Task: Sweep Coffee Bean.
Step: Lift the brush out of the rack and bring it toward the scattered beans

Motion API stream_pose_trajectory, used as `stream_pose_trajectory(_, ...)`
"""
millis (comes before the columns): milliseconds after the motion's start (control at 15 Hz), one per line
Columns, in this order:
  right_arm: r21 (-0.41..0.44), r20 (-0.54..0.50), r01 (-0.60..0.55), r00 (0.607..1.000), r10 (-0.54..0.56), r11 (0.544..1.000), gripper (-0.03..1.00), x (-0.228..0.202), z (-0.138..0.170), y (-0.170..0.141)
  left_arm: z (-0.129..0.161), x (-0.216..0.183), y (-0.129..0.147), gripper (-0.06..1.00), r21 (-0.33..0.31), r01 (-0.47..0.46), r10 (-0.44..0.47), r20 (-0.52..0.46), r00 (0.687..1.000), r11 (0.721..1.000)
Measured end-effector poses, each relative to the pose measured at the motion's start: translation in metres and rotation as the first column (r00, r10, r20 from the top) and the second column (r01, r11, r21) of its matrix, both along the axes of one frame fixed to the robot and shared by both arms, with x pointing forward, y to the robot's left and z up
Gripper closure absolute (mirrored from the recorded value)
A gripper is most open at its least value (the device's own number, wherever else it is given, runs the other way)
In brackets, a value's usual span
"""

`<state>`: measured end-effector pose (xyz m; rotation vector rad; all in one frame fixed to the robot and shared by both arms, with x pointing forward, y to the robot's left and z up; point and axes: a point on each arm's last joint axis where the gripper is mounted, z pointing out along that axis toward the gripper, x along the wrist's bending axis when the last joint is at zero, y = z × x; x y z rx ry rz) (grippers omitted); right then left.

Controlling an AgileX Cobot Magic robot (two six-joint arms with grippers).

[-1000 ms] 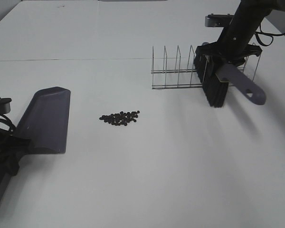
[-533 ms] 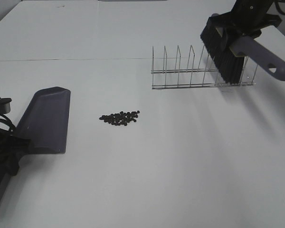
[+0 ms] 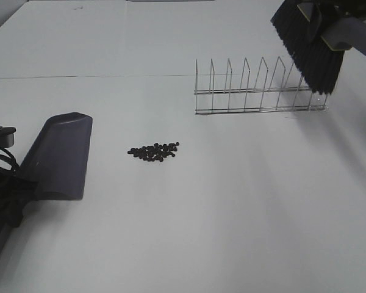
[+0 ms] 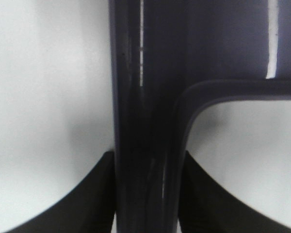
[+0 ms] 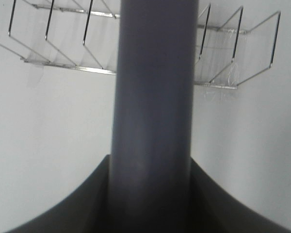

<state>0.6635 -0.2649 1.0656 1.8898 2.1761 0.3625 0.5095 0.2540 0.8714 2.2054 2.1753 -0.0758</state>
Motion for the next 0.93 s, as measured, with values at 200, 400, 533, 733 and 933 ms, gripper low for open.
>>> stream_pose_trajectory(200, 0.018, 0.001, 0.003, 1.000, -0.003, 1.000, 0.66, -0.032, -0.012, -0.001, 0.002, 0.002, 0.000, 0.62, 0.004, 0.009, -0.009, -0.008, 1.000, 1.000)
stream_pose_trajectory(400, 0.026, -0.050, -0.055, 0.997, 0.057, 0.998, 0.66, -0.075, -0.042, 0.020, 0.016, 0.021, -0.003, 0.62, 0.009, 0.029, -0.029, -0.017, 0.999, 1.000)
stream_pose_trajectory(533, 0.019, -0.089, -0.130, 0.987, 0.131, 0.991, 0.66, -0.088, -0.061, 0.048, 0.026, 0.033, -0.004, 0.62, 0.014, 0.041, -0.041, 0.004, 0.999, 0.999)
stream_pose_trajectory(733, -0.040, -0.077, -0.203, 0.977, 0.200, 0.978, 0.66, -0.092, -0.072, 0.082, 0.036, 0.041, -0.014, 0.62, 0.070, 0.114, -0.115, 0.008, 0.993, 0.991)
stream_pose_trajectory(933, -0.188, -0.131, -0.247, 0.965, 0.225, 0.951, 0.66, -0.084, -0.091, 0.105, 0.035, 0.051, -0.036, 0.62, 0.163, 0.181, -0.177, -0.040, 0.983, 0.970)
